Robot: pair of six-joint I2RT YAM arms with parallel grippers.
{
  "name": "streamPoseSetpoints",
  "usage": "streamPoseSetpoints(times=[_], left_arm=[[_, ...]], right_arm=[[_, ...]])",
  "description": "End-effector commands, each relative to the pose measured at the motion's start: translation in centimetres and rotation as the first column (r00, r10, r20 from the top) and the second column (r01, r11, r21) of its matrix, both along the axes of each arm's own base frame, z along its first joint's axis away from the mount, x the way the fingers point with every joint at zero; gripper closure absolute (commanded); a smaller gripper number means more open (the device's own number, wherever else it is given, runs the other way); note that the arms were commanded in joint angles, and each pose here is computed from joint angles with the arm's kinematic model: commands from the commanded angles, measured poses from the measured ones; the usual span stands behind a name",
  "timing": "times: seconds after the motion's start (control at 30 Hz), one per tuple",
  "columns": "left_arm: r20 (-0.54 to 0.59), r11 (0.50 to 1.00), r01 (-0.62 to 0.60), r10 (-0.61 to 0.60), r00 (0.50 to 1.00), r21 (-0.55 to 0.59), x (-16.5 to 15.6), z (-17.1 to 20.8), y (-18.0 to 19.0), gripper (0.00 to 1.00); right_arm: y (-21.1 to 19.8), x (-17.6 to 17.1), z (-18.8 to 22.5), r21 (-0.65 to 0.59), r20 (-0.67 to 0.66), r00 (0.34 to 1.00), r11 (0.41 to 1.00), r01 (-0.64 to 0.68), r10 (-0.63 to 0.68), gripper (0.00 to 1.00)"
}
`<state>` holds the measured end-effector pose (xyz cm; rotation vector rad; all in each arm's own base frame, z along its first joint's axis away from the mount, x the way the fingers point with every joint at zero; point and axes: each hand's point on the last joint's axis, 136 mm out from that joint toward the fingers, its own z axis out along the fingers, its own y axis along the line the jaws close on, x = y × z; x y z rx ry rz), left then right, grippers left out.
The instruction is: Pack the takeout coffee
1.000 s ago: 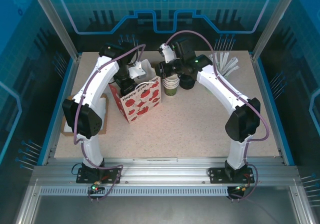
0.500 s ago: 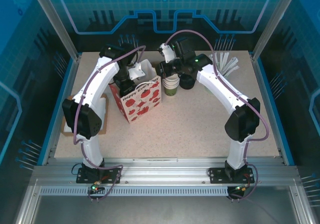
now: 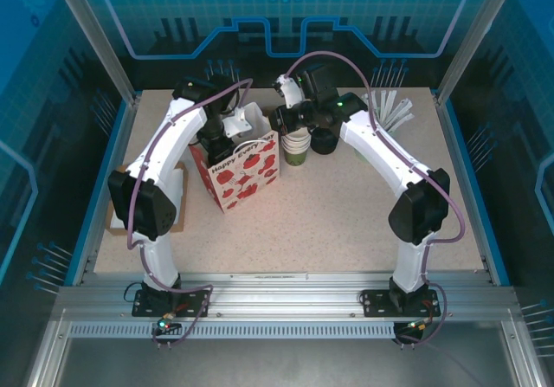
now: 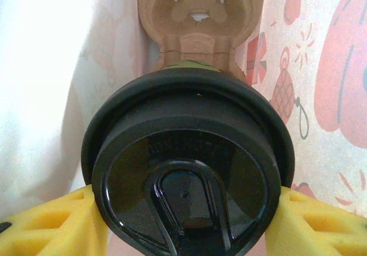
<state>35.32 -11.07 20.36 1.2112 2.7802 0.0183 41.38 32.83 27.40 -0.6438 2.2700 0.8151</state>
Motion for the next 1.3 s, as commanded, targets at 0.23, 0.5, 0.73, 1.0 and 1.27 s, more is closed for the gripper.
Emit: streamPoseSetpoints(times=[0.23,0.5,0.73,1.0,1.27], left_arm=[[-0.005,1.0,-0.008,0.008,1.0,0.013,-0.14,-0.55,0.15,0.5],[-0.006,1.0,-0.008,0.008,1.0,0.013,-0.23,-0.6,0.18,0.5],[-0.006,1.0,-0.005,0.005,1.0,0.012,-0.22,-0.57,0.08,0.5],[-0.005,1.0,-0.001,0.001,1.0,0.013,-0.29,-0.49,0.09,0.5],[-0.009,1.0,0.001,-0.001,1.0,0.014,-0.49,-0.27,0.07,0.5]], right_arm=[[0.83,-0.62,0.14,-0.009,0.0,1.0,1.0,-0.023,0.023,0.91],[0.87,-0.54,0.29,-0.006,0.004,1.0,1.0,-0.022,0.022,0.91],[0.84,-0.54,0.38,-0.007,0.005,1.0,1.0,-0.021,0.021,0.91],[0.91,-0.55,0.48,-0.006,0.007,1.0,1.0,-0.021,0.021,0.91],[0.94,-0.53,0.48,-0.01,0.009,1.0,1.0,-0.022,0.022,0.91]])
